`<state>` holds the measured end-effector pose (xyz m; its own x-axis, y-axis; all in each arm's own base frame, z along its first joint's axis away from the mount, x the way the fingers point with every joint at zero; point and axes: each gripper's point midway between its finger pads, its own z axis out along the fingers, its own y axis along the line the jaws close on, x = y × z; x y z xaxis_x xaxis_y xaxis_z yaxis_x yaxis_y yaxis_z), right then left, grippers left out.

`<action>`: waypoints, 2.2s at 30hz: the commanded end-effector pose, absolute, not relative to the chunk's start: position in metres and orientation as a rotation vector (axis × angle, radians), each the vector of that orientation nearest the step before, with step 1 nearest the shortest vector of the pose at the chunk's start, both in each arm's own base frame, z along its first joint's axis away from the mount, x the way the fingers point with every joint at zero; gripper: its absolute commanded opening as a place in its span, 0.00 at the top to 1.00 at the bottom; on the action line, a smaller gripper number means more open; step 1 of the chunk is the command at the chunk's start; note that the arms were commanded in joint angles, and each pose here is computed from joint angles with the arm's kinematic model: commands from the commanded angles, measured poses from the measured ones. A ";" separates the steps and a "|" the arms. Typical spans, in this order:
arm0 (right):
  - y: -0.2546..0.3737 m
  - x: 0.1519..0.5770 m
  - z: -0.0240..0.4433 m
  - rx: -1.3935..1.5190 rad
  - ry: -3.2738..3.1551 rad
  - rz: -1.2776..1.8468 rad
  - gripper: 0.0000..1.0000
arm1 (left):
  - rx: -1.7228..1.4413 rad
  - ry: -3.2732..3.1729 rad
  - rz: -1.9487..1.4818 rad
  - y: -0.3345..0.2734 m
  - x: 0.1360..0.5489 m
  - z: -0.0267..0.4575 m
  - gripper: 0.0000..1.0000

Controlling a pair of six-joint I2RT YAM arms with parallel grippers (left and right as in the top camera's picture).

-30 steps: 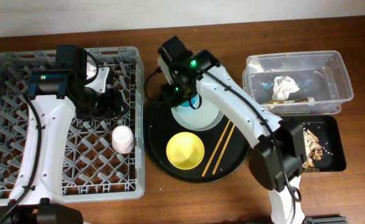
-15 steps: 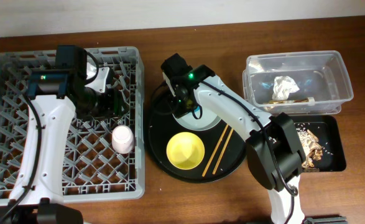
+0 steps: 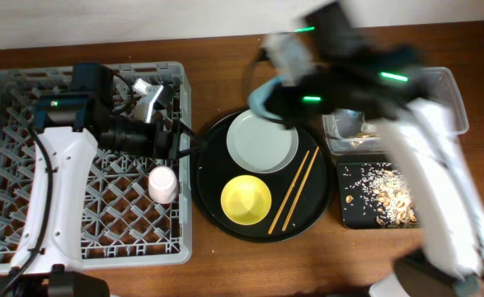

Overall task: Sort waste into correct bins and load items into the dishwasher rack
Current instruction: 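Lift the blue cup with the right gripper toward the left gripper, then grasp the blue cup with the left gripper and release the right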

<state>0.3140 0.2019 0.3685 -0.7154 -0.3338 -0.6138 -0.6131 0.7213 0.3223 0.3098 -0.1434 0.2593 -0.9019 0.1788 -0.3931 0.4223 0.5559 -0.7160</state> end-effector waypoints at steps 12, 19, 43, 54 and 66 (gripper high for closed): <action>0.226 0.234 0.414 -1.164 1.812 1.492 0.96 | 0.815 1.815 -1.749 -0.191 0.275 0.359 0.03; 0.246 0.247 0.383 -1.179 1.673 1.652 0.96 | 0.906 1.715 -1.746 -0.201 0.267 0.365 0.04; 0.252 0.253 0.365 -1.221 1.704 1.581 0.96 | 1.099 1.603 -1.697 -0.225 0.248 0.362 0.34; 0.251 0.254 0.365 -1.205 1.721 1.584 0.47 | 1.096 1.664 -1.655 -0.222 0.253 0.354 0.58; 0.193 0.299 0.347 -0.854 2.050 1.434 0.01 | 0.405 2.464 -1.145 -0.109 0.324 0.273 0.70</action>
